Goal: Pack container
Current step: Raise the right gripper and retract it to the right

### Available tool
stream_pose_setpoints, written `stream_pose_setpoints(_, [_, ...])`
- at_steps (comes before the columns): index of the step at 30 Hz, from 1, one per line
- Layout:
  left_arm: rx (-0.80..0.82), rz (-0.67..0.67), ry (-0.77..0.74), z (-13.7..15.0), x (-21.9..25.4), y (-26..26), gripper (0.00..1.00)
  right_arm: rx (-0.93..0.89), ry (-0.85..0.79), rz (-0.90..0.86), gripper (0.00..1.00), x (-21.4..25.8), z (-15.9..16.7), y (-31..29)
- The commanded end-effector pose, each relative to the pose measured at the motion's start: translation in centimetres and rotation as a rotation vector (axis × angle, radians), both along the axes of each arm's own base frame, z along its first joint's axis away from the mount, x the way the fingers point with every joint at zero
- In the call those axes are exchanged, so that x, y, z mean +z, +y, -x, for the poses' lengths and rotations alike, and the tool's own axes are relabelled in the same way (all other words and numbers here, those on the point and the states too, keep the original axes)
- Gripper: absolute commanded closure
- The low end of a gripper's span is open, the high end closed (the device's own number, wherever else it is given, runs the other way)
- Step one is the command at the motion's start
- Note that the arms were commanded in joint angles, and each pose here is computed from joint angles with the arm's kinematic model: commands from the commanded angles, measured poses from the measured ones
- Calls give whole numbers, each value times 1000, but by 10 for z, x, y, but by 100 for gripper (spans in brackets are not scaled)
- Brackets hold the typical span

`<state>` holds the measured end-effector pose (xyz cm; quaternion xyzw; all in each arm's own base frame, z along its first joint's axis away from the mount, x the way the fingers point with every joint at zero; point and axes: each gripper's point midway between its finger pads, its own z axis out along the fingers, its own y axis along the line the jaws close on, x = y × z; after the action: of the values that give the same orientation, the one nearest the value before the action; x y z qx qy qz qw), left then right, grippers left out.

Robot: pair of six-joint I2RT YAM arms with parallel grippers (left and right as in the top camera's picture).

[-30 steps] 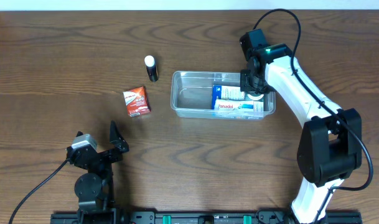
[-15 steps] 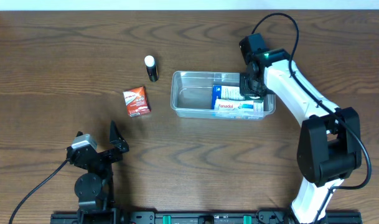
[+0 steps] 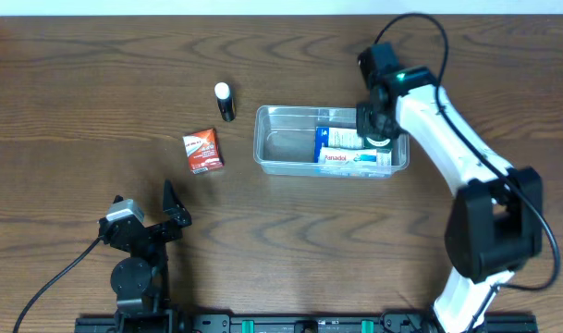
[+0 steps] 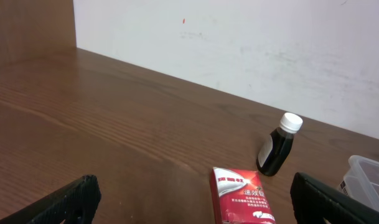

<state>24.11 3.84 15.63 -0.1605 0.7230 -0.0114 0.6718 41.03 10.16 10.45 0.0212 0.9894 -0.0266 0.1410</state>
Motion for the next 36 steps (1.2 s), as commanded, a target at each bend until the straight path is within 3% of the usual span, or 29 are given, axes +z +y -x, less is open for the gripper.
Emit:
stream_pose_setpoints(1, [28,-6,52,2,-18,5,2,0,-196,-35,95,82,-14,-13])
stream_pose_setpoints(4, [28,-6,52,2,-18,5,2,-78,-257,20,92,109,-10,-51])
stream_pose_setpoints(6, [28,-6,52,2,-18,5,2,-145,-255,46,73,117,-2,-81])
stream_pose_setpoints(8, [28,-6,52,2,-18,5,2,-201,-225,67,21,117,7,-107])
stream_pose_setpoints(9, [28,-6,52,2,-18,5,2,-229,-206,83,1,116,12,-120])
stream_pose_setpoints(19, [28,-6,52,2,-18,5,2,-425,-135,123,1,109,37,-197])
stream_pose_setpoints(33, [28,-4,49,1,-17,5,2,-440,-134,124,1,109,38,-203])
stream_pose_setpoints(36, [10,87,26,0,-16,0,2,-440,-134,124,1,109,38,-203])
